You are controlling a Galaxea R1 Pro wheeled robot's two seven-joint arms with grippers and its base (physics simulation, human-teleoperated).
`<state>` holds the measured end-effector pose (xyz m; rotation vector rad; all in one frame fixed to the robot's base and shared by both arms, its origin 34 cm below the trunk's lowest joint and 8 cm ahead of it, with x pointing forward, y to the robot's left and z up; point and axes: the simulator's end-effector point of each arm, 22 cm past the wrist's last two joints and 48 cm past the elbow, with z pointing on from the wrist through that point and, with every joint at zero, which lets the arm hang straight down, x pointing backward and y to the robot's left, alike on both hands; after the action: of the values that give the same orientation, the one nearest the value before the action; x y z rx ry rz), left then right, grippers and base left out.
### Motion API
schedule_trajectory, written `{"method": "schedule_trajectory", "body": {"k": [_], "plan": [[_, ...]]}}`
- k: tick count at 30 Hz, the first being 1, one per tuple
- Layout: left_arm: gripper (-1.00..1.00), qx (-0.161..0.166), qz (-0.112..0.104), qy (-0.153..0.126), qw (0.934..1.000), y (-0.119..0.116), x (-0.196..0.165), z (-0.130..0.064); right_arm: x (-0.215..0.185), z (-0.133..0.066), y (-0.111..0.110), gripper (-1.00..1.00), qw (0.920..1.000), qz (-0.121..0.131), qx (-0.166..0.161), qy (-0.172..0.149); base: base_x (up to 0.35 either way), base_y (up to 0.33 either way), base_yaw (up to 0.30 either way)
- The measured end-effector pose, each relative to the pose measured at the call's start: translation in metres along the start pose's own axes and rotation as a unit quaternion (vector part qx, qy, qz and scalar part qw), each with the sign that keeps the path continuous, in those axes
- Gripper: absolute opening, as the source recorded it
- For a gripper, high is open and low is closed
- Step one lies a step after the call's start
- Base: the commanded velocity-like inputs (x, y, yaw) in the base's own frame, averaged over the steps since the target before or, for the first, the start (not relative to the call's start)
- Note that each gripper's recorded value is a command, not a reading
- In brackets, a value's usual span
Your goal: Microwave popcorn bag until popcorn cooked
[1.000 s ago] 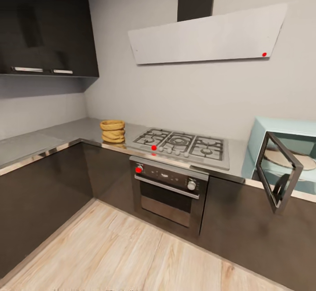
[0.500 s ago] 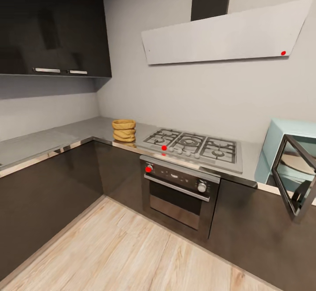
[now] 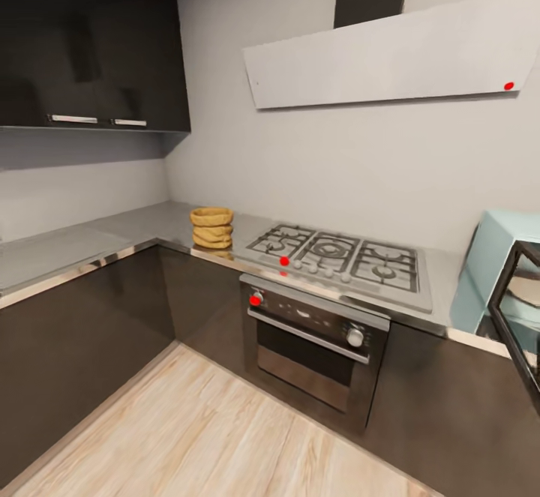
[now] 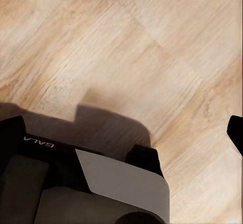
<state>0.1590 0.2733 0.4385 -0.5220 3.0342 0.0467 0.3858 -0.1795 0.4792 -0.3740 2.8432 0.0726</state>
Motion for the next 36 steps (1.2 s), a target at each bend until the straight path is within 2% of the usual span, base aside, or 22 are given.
{"method": "schedule_trajectory", "body": {"k": [15, 28, 36], "plan": [[1.0, 0.001, 0.001, 0.0, 1.0, -0.0012, 0.0003, 0.0, -0.0008, 0.0, -0.0003, 1.0, 1.0, -0.001, 0.001, -0.002, 0.315, 0.0, 0.266], [1.0, 0.0, -0.002, -0.001, 1.0, 0.0, -0.0005, 0.0, -0.0006, 0.0, -0.0052, 1.0, 1.0, -0.004, 0.002, -0.003, 0.309, 0.0, 0.021], [1.0, 0.0, -0.002, -0.002, 1.0, -0.0003, -0.0012, 0.0002, -0.0028, 0.0002, 0.0008, 1.0, 0.9998, -0.02, -0.004, -0.004, 0.044, 0.0, 0.0]]}}
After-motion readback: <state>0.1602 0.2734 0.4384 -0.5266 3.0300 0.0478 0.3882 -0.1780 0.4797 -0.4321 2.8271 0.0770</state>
